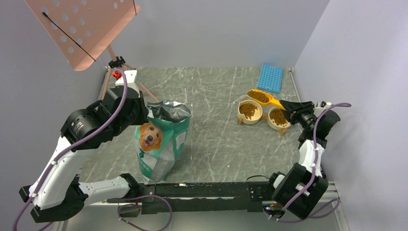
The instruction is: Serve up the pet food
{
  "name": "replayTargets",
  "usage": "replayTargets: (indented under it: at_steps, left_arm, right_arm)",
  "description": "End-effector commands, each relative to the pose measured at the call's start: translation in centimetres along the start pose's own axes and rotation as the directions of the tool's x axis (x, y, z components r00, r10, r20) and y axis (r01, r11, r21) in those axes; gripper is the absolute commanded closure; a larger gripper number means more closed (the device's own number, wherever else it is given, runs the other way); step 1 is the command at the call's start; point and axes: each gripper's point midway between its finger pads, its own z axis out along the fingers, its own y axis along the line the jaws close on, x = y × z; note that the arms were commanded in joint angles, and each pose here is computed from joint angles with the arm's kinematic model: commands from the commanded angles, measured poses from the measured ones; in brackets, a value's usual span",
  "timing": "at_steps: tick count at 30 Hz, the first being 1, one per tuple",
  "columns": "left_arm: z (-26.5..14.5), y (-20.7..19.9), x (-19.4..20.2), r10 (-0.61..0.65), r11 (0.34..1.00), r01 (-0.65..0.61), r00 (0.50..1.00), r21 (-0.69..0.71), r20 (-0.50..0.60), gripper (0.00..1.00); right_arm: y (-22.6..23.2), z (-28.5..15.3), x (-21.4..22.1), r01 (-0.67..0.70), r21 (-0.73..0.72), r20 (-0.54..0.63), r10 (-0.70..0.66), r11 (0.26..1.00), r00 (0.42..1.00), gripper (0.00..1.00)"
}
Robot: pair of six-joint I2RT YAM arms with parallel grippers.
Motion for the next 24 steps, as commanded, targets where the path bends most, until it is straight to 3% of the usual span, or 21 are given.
replayTargets:
  at_steps: [1,11,24]
  left_arm:
    - [-0.1,0.7,-1.1,0.022,0.999,-0.020,0.998,-0.026,0.059,1.00]
    - [0.5,-0.2,-0.4,0.017,1.000,-0.017,1.000,-0.003,0.024,1.00]
    - [0.9,-1.0,0.2,-0.003,1.000,0.003,1.000,0.012,-0.015,1.00]
  right_arm:
    - [-2.7,-0.3,-1.1,0.128,0.103,0.022,-0.131,0.986,0.991,1.00]
    - [-6.0,-1.0,-2.2,0.247,0.302,-0.016,-0.254,0.921,0.967,1.00]
    - [-7.7,-0.6,-2.5,0.284,0.388,-0.036,-0.294,0.877,0.955,1.00]
